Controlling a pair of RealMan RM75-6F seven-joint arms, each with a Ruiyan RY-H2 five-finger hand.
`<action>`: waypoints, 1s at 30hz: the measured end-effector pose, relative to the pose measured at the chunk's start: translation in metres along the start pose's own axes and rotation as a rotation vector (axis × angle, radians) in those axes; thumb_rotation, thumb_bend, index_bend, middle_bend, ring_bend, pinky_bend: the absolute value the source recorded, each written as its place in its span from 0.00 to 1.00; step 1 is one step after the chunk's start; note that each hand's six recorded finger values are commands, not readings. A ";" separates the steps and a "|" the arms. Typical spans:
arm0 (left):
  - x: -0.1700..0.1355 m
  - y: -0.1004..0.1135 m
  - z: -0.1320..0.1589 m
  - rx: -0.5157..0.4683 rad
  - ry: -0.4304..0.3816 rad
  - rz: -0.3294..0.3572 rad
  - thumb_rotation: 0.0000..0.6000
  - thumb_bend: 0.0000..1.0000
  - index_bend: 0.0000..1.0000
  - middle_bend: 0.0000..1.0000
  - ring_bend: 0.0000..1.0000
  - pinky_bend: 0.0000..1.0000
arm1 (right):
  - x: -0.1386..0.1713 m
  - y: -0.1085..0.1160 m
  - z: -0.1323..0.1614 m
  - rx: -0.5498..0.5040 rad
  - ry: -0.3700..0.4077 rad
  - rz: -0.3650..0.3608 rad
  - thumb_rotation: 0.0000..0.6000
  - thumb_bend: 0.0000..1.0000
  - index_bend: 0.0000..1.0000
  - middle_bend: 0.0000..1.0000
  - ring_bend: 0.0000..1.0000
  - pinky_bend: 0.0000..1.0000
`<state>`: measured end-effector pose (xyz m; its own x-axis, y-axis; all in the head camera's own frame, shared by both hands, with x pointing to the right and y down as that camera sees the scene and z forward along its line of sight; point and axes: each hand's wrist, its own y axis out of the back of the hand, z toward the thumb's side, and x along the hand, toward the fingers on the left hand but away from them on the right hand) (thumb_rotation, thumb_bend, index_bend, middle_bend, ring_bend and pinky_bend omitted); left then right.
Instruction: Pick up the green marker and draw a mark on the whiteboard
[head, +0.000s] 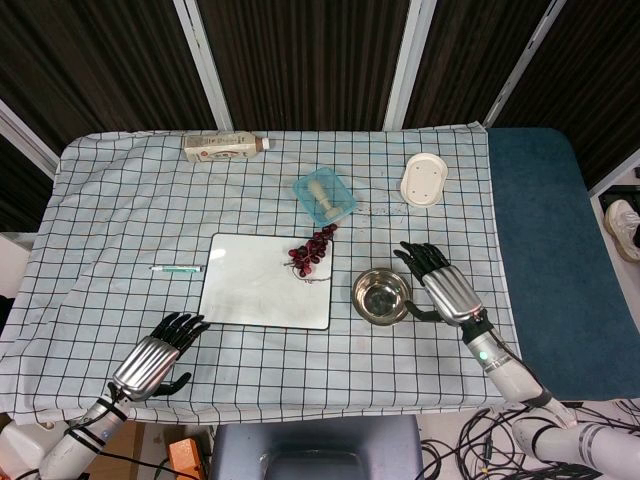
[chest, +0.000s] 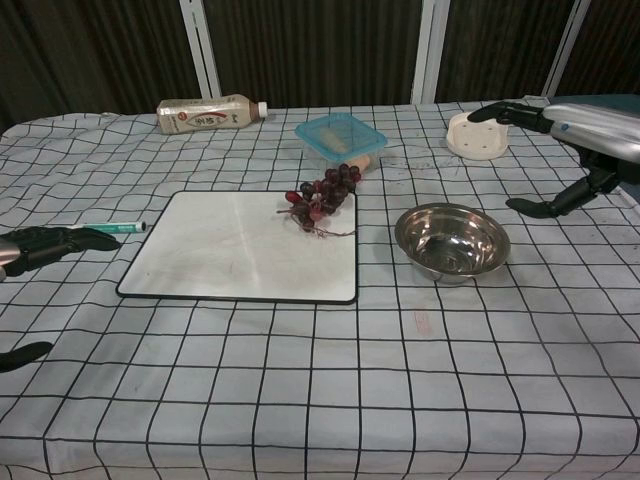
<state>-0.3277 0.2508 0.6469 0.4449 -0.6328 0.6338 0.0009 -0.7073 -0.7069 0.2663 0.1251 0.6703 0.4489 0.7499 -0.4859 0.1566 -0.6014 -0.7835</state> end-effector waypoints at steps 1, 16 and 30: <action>0.001 0.000 0.001 -0.002 -0.002 -0.001 1.00 0.36 0.00 0.03 0.00 0.05 | 0.000 0.000 -0.001 0.002 -0.001 0.001 1.00 0.29 0.00 0.00 0.00 0.04; 0.012 0.016 -0.012 0.036 0.052 0.102 1.00 0.36 0.02 0.05 0.00 0.07 | 0.015 0.014 -0.017 0.039 -0.032 -0.029 1.00 0.29 0.00 0.00 0.00 0.04; 0.091 0.036 -0.048 0.088 0.155 0.261 1.00 0.37 0.19 0.24 0.03 0.06 | 0.172 0.061 -0.083 0.180 -0.284 -0.211 1.00 0.29 0.00 0.00 0.00 0.04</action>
<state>-0.3299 0.1529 0.6937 0.2983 -0.8349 0.4625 -0.0151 -0.4887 -0.8723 0.4261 0.1945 0.5705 0.1587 0.9135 -0.3745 0.0514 -0.3865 -0.9209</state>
